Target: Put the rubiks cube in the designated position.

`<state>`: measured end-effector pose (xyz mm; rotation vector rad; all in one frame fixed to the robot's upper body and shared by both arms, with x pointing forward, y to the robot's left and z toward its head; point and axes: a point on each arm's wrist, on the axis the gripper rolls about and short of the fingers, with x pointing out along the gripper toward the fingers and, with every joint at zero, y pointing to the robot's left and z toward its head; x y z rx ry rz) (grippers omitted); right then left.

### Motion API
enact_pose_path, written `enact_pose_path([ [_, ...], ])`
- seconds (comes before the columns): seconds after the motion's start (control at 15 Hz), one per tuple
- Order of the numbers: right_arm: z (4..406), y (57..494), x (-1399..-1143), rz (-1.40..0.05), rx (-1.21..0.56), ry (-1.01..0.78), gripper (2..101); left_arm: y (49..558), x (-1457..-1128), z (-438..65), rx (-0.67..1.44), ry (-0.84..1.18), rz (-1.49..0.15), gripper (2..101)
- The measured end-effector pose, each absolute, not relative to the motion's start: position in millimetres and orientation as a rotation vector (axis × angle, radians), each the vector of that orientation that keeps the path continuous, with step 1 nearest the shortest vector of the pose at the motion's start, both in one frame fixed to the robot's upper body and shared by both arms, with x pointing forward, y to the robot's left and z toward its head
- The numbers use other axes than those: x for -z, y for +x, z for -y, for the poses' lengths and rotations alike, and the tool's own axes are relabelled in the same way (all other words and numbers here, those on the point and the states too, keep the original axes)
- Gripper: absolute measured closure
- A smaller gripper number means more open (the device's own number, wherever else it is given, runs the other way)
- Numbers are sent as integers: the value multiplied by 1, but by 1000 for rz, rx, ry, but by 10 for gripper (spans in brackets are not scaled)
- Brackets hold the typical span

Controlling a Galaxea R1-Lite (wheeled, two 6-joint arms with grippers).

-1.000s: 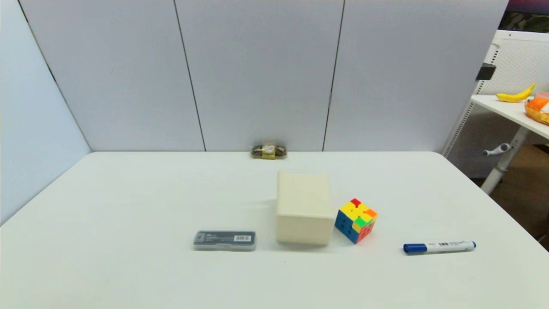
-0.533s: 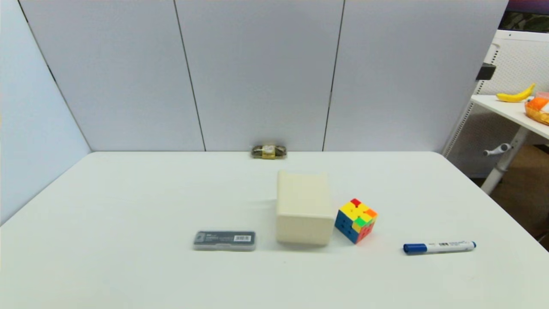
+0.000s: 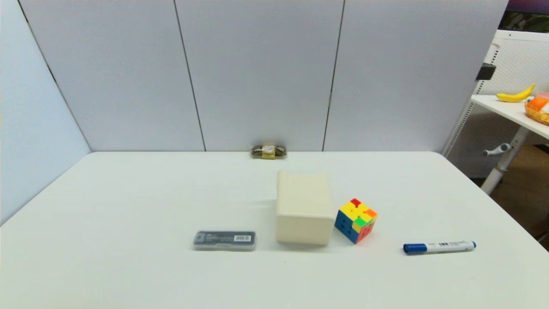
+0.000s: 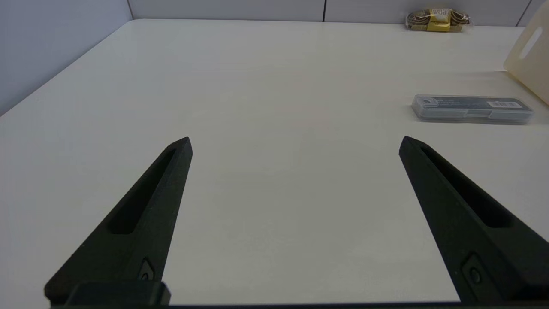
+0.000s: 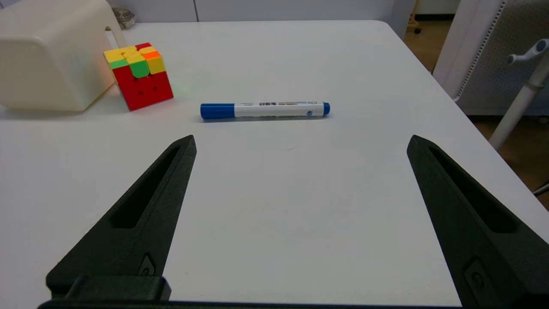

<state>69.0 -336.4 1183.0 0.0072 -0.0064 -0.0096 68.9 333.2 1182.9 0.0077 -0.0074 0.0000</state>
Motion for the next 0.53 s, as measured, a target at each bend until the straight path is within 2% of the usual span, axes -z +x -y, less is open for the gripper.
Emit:
enact_pose_path([
  [0.53,336,69,-1183,7,10,9,50,69,-1183,-333,0,8,7,54],
])
